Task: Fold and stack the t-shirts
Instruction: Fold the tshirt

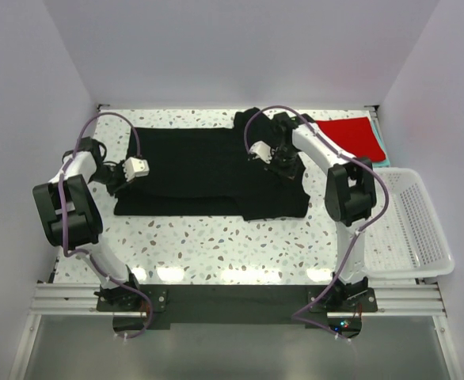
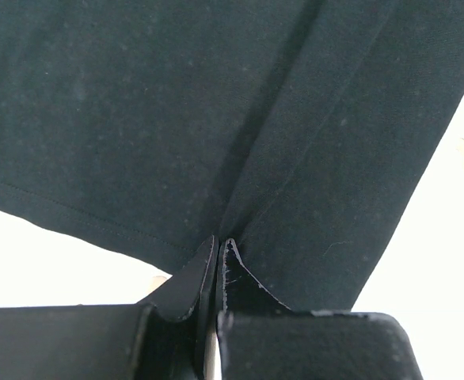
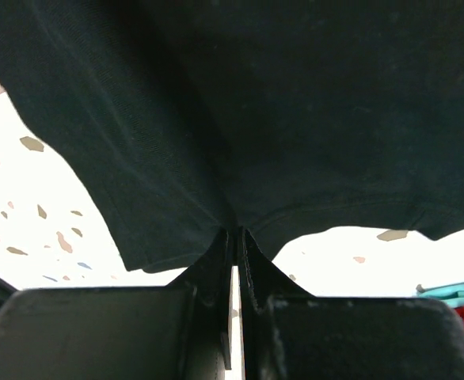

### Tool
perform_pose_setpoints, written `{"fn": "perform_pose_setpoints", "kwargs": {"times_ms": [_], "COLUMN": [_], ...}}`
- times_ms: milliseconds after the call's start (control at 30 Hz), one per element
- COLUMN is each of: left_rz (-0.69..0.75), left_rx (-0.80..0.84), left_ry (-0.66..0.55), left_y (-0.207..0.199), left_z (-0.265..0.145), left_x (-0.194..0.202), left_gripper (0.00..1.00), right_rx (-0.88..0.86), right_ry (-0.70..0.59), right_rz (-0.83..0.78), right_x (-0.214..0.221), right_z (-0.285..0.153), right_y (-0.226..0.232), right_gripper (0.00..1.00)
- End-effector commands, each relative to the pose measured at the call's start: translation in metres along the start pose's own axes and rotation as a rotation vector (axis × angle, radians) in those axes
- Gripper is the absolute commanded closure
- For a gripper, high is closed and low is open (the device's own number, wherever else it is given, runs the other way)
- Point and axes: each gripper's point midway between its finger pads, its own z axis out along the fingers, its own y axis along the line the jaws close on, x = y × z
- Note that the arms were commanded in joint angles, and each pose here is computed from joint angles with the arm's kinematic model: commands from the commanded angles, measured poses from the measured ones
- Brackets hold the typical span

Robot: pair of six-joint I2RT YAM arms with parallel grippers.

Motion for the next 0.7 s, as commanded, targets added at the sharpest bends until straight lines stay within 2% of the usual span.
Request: {"fn": "perform_pose_setpoints", "kwargs": {"times_ms": [0,667], "left_rz": [0.021,0.008], "left_rx": [-0.034,-0.021], "left_ry": [0.0,0.019], "left_y": [0.016,0.015], "left_z": [-0.001,0.007], "left_x": [-0.003,0.006], "left_gripper": [1.0,1.0], "right_rx": [0.026,0.048], "right_ry": [0.005,0.01], "right_rz": [-0.021,-0.035], "right_x": [-0.002,-0.019], "right_z": [-0.008,0.003], "right_y": [-0.012,-0.041], "right_gripper": [1.0,1.0]}}
